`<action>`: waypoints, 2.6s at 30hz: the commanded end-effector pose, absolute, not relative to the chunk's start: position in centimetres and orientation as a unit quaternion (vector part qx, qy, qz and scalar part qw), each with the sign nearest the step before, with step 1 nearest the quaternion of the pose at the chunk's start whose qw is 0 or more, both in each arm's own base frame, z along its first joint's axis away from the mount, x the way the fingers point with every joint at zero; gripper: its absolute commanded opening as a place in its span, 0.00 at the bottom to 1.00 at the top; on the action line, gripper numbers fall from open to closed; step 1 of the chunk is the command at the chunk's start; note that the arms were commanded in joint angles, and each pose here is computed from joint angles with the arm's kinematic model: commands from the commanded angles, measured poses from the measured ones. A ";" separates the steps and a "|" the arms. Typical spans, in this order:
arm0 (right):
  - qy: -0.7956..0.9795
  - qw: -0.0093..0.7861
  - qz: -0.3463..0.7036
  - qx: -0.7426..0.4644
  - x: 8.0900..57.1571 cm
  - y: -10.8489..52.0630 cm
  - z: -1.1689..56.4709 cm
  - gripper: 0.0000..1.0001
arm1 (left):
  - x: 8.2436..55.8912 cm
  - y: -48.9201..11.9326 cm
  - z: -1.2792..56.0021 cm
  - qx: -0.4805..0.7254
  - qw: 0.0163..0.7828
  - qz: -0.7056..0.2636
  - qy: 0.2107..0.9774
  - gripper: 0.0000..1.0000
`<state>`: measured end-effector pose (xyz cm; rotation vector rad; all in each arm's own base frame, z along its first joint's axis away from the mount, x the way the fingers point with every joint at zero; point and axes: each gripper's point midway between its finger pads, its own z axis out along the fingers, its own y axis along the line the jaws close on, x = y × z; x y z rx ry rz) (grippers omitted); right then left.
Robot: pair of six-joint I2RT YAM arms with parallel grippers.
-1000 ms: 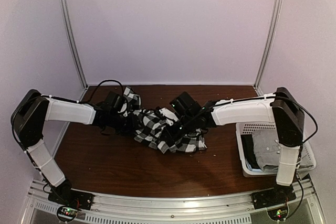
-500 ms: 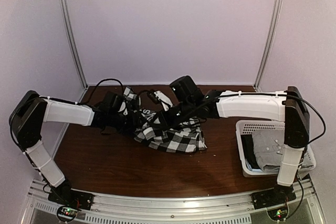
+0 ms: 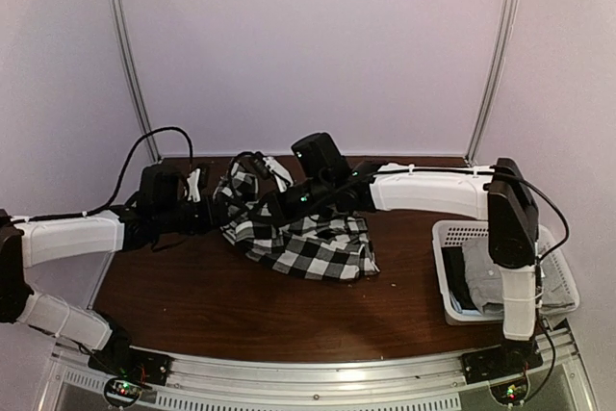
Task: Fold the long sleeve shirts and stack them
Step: Flatten out the square-folded shirt at the center of the board.
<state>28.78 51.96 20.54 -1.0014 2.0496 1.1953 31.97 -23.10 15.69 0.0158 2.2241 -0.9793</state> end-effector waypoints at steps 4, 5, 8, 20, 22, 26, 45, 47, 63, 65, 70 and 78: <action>0.728 0.277 0.517 -0.355 30.0 53.5 23.7 0.00 | 30.1 -25.0 21.4 0.136 0.427 -0.444 0.776 0.75; 0.726 0.276 0.522 -0.353 30.1 53.5 23.8 0.00 | 29.8 -25.3 21.6 0.149 0.426 -0.451 0.770 0.76; 0.724 0.273 0.529 -0.348 30.3 53.5 23.9 0.00 | 29.7 -25.8 21.6 0.165 0.423 -0.456 0.765 0.76; 0.718 0.277 0.554 -0.317 32.3 52.8 25.0 0.00 | 29.8 -26.3 20.2 0.170 0.402 -0.452 0.778 0.62; 0.717 0.275 0.556 -0.318 32.3 52.9 25.0 0.00 | 29.9 -26.7 20.1 0.171 0.397 -0.452 0.780 0.53; 0.715 0.278 0.555 -0.320 32.5 52.9 25.1 0.00 | 30.4 -26.9 19.5 0.155 0.392 -0.449 0.788 0.19; 0.886 0.366 0.167 -0.231 47.6 34.2 12.9 0.58 | 34.5 -14.3 10.3 -0.187 0.346 -0.182 0.901 0.00; 0.891 0.355 0.154 -0.238 47.9 33.6 11.3 0.58 | 34.6 -14.0 10.0 -0.192 0.342 -0.180 0.902 0.00; 0.900 0.275 0.187 -0.282 45.3 36.8 3.9 0.56 | 35.8 -10.7 8.7 -0.215 0.331 -0.162 0.904 0.00; 0.901 0.271 0.186 -0.284 44.9 37.1 3.6 0.55 | 36.1 -10.5 8.6 -0.214 0.332 -0.161 0.904 0.00; 0.909 0.270 0.167 -0.271 44.8 36.7 3.2 0.30 | 36.8 -10.2 8.4 -0.214 0.331 -0.158 0.905 0.00; 0.942 0.274 0.092 -0.169 45.5 29.6 4.8 0.00 | 40.6 -7.4 10.6 -0.229 0.356 -0.143 0.895 0.00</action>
